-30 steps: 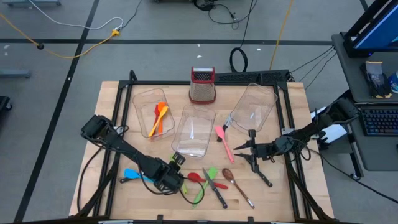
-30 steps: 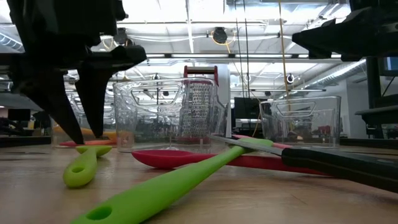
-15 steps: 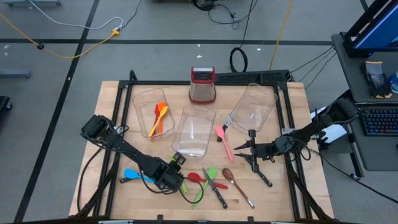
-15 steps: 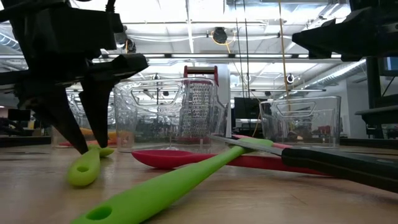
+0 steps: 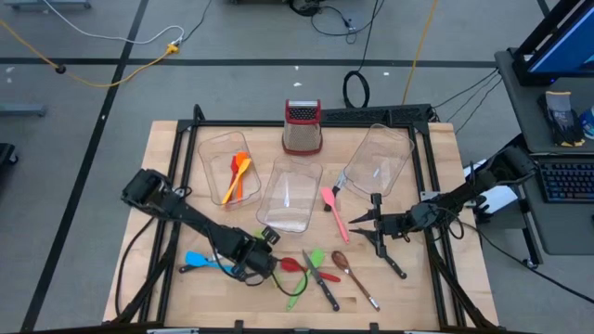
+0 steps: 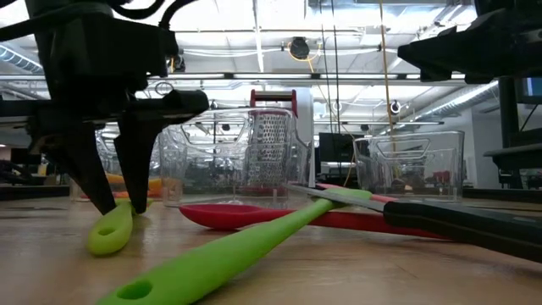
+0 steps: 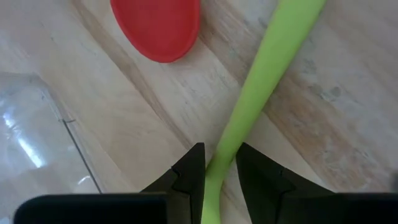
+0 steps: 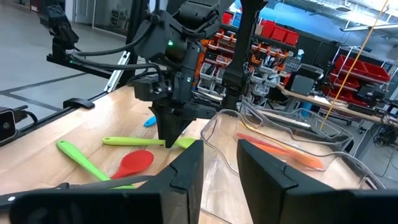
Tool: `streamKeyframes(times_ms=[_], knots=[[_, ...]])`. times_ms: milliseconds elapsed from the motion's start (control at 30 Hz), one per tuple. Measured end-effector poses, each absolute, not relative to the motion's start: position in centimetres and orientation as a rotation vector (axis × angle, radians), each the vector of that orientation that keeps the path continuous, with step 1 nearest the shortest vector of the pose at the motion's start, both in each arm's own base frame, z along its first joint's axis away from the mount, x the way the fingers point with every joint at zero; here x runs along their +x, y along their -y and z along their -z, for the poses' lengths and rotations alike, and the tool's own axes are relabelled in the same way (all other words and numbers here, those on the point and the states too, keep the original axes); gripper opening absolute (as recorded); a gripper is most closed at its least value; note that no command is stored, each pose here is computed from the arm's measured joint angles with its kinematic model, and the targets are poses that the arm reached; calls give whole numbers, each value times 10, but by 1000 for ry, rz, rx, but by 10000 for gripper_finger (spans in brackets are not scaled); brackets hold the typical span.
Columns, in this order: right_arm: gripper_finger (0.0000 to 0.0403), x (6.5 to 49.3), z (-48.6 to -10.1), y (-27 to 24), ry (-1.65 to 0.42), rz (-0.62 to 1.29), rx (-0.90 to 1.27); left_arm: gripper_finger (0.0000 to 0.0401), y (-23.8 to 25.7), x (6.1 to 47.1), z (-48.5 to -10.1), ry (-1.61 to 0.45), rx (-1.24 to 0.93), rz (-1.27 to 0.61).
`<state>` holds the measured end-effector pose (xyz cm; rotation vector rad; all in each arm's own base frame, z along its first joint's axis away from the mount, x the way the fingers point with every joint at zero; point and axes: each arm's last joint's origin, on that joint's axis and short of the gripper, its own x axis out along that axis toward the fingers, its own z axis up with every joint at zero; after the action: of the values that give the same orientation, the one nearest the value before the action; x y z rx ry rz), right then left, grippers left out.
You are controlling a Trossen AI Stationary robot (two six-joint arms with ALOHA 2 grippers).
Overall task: Pick & Place Kitchen Items
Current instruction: Put the green serving spoon into the right transparent bin
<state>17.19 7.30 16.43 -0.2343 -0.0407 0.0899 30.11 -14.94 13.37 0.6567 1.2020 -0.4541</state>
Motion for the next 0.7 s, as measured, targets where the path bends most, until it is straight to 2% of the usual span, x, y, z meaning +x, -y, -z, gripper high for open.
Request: streamKeyframes(times_ms=[233,700], knots=[[89,172,-164,-73,39,-91,-231,92,151,300,-120,-1248,660,467],[89,172,-164,-73,39,-90,-206,83,161,295,-130,-1215,652,417]])
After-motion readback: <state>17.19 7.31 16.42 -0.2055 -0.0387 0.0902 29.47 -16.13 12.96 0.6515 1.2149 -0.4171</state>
